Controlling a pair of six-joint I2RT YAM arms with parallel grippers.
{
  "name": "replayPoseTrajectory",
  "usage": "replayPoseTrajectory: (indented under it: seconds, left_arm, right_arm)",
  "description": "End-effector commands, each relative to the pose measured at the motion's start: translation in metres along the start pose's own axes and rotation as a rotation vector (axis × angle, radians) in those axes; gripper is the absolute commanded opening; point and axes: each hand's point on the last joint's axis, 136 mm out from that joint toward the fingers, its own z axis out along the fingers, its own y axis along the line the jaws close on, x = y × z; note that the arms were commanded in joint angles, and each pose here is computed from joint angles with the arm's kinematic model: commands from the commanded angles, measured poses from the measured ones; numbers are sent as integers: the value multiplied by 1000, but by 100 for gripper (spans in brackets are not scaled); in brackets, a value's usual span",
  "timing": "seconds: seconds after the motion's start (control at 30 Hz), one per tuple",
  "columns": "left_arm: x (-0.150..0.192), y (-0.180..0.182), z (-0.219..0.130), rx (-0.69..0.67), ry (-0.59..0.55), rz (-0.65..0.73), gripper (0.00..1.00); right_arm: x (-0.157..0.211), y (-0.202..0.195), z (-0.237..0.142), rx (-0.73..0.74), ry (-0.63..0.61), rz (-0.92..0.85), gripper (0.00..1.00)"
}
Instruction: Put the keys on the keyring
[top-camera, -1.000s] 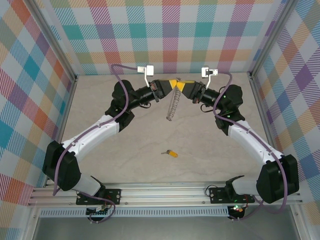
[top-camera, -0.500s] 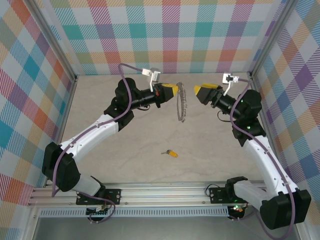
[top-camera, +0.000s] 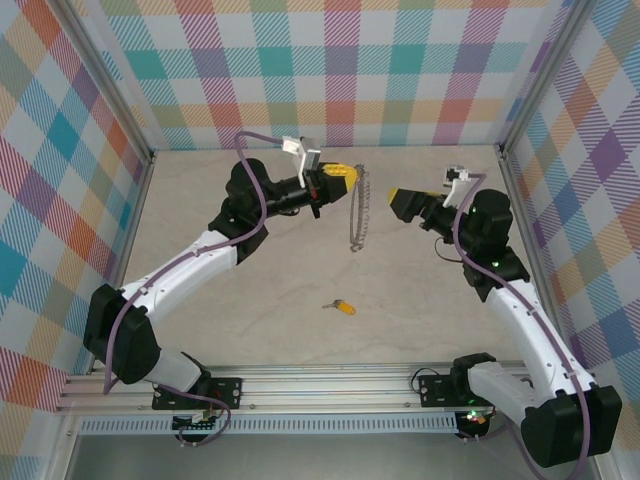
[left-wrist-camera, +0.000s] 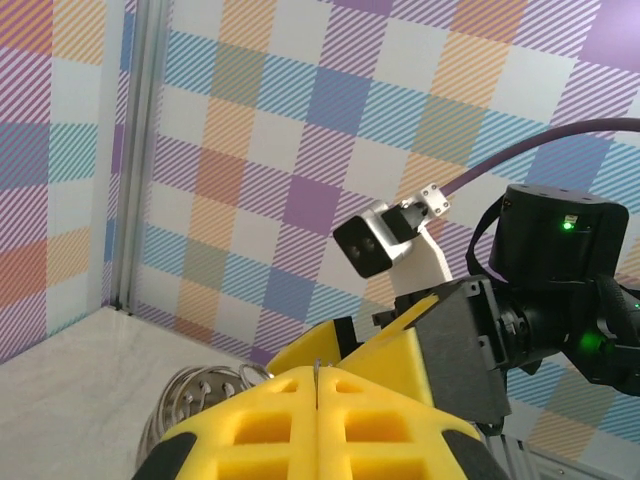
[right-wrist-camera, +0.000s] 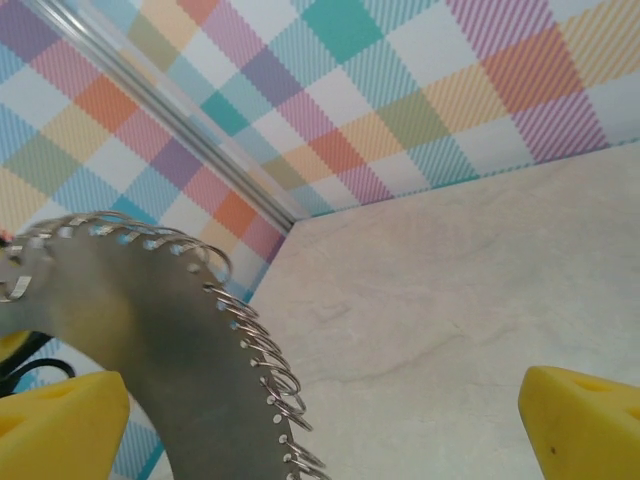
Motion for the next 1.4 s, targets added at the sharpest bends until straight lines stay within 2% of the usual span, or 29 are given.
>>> replayPoseTrajectory:
  seconds: [0.0, 0.13, 0.37, 0.53, 0.7, 0.97, 1.17, 1.37]
  left_arm:
    - [-31, -26, -8, 54, -99, 123, 0]
    - [-31, -24, -8, 41, -104, 122, 0]
    - [-25, -21, -7, 32, -73, 83, 0]
    - [-21, -15, -5, -1, -33, 27, 0]
    - [-15, 1, -8, -96, -6, -30, 0]
    - [-1, 37, -42, -366, -38, -30, 0]
    - [5, 42, -63, -441, -36, -30, 0]
    - [17, 43, -79, -485, -42, -35, 0]
  right_arm:
    - [-7, 1, -5, 6, -37, -28, 100]
    - [-5, 28, 0, -134, 32, -41, 97]
    - [-13, 83, -2, -416, 120, -88, 75]
    - [-23, 98, -4, -468, 115, -100, 56]
    - [-9, 70, 13, -364, 167, 16, 53]
    - [73, -6, 26, -104, 410, 186, 54]
    - [115, -34, 16, 54, 601, 218, 49]
    - [159, -51, 11, 218, 719, 251, 40]
